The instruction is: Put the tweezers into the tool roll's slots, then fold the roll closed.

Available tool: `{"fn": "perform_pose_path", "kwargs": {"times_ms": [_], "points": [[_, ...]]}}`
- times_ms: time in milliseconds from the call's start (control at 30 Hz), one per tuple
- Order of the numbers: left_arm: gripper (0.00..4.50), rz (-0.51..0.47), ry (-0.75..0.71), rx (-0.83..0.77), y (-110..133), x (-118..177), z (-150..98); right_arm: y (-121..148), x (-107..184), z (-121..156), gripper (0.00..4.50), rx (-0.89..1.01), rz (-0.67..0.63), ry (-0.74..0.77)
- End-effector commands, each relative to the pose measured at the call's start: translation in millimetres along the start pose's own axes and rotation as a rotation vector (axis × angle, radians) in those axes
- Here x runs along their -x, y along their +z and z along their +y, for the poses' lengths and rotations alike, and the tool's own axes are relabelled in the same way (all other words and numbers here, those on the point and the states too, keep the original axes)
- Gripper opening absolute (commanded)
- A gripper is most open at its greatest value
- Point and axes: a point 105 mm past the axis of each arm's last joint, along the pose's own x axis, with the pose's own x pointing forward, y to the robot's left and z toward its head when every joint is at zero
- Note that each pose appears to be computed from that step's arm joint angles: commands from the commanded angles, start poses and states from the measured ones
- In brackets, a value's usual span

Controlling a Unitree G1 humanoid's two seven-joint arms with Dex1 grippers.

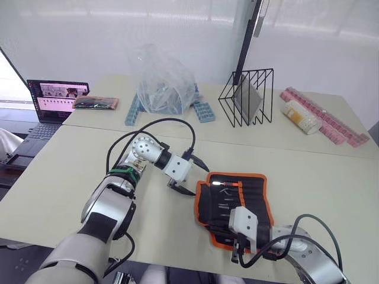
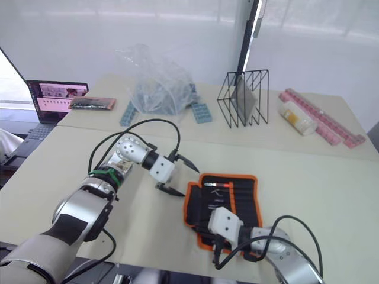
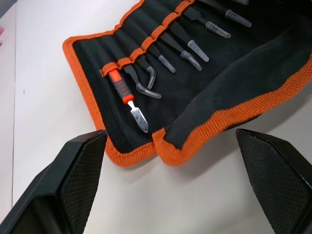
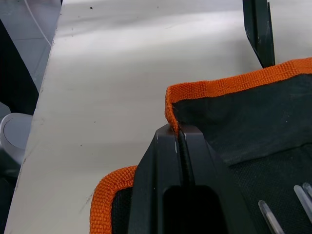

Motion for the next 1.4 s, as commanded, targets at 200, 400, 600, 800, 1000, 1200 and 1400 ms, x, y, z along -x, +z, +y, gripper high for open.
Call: {"fn": "perform_pose_path", "kwargs": {"times_ms": [200,400,600,800,1000,1200,1400], "points": [[2.73,0.02,-0.017,-0.053,3,-5,5,7,6,-1,0.0,0.03,-0.004,-0.038],[0.7,0.025,-0.029,-0.05,0,-3,0,6,7,0,0.0,0.036,0.003,-0.046],[0.01,0.063,-0.049,-0.035,-9,8,-16,4,8,-6,0.0,0.048,0.02,-0.064],[0.01,0.105,-0.037,0.0,-20,25,-32,11,10,-30,0.0,0.142,0.032,-0.128],[0.01,0.115,-0.01,0.071,-23,46,-59,22,3,-50,0.0,0.324,0.051,-0.142],[0.01,0.154,0.03,0.246,-3,58,-95,23,-4,-67,0.0,0.416,0.055,-0.117],[0.01,0.267,0.139,0.506,19,57,-121,17,-2,-75,0.0,0.518,0.074,-0.052]]}}
